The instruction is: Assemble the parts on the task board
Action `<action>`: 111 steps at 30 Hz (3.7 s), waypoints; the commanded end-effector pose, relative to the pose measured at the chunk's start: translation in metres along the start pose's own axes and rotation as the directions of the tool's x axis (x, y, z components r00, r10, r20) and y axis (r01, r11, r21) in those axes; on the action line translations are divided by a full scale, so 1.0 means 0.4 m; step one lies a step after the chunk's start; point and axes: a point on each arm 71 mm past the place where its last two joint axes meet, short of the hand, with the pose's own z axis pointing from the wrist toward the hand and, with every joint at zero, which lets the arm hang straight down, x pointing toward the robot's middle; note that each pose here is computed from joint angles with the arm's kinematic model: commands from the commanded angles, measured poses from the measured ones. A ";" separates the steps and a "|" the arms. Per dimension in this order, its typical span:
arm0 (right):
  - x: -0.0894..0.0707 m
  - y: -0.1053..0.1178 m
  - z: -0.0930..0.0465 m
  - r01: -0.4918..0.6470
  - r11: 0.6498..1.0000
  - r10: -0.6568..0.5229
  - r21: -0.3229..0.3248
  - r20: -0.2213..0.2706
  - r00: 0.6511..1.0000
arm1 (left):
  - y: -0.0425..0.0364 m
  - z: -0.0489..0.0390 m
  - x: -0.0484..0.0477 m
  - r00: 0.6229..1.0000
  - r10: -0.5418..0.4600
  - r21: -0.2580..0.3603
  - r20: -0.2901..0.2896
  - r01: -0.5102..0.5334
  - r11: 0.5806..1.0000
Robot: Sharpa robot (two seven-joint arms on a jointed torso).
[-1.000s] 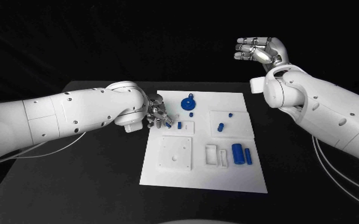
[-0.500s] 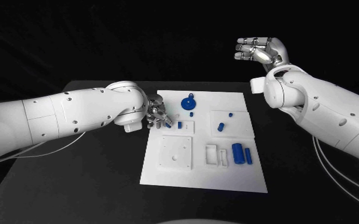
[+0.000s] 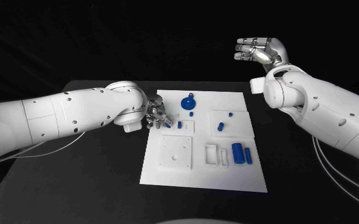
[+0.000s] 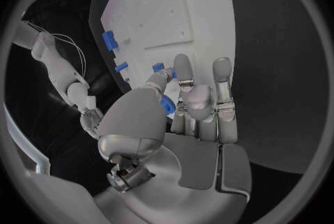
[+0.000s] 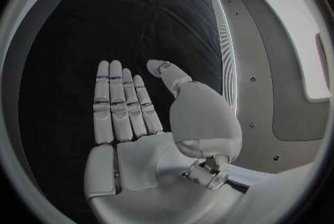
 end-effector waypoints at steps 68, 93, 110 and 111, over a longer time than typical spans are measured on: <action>0.003 -0.018 -0.009 0.004 1.000 -0.004 0.010 -0.018 1.000 | 0.023 0.020 0.019 1.000 -0.015 -0.040 0.010 0.015 0.999; -0.001 -0.027 -0.011 0.007 1.000 -0.007 0.020 -0.016 1.000 | -0.013 -0.019 -0.032 0.988 -0.153 0.082 0.002 0.152 0.985; -0.002 -0.030 -0.012 0.008 1.000 -0.007 0.023 -0.015 1.000 | -0.116 -0.027 -0.078 0.949 -0.078 0.475 0.305 -0.081 0.876; -0.002 -0.030 -0.012 0.008 1.000 -0.007 0.023 -0.015 1.000 | -0.123 -0.025 -0.077 0.943 -0.062 0.483 0.328 -0.111 0.869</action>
